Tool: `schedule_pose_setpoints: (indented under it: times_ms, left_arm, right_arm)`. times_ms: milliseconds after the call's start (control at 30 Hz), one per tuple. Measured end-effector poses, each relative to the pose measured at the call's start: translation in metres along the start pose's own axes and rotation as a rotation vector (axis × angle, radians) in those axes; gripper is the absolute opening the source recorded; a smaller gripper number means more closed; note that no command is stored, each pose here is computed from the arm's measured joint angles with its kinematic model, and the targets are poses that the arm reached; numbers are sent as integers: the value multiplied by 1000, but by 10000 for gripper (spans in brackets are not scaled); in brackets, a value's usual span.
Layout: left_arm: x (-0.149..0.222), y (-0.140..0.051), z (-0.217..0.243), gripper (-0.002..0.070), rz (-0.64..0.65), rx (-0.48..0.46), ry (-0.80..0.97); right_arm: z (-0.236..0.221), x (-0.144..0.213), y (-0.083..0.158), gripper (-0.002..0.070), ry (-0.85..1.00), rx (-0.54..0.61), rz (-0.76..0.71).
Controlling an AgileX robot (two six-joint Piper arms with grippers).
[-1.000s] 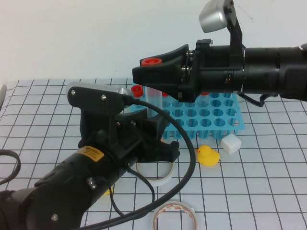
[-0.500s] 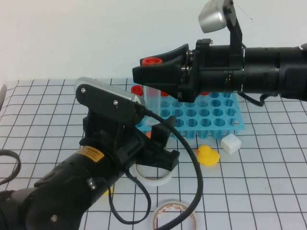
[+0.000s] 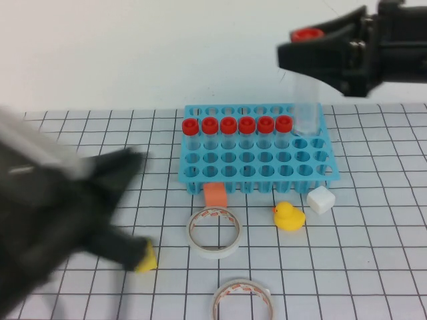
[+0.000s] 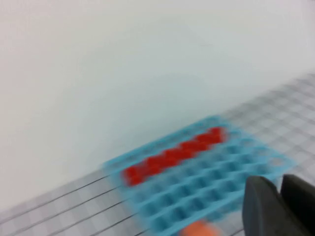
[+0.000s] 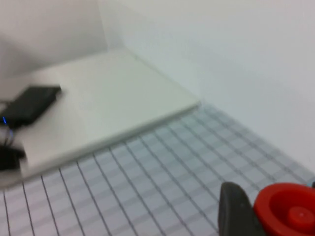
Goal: Place the test tubes
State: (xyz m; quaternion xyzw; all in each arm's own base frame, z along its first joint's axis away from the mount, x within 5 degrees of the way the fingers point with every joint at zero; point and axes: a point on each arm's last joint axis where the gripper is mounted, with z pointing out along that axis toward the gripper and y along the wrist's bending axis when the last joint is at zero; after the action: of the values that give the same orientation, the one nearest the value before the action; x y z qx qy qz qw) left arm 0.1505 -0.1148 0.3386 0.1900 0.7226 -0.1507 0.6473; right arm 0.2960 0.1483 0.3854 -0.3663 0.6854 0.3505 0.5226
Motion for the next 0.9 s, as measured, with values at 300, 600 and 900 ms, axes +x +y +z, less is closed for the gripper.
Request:
schedule_pose_setpoints:
  times_ms: [300,600,900]
  left_arm:
    - [30,39,-80,1,74,-151,-76]
    - [61,44,-114,0,57,-90,-200]
    - [76,44,-114,-1,61,-89,-183]
  right_arm:
    - [-31,1,25,272,144,6,-37]
    - [-56,31,43,272,117,136,15]
    - [-94,55,62,272,14,357,28]
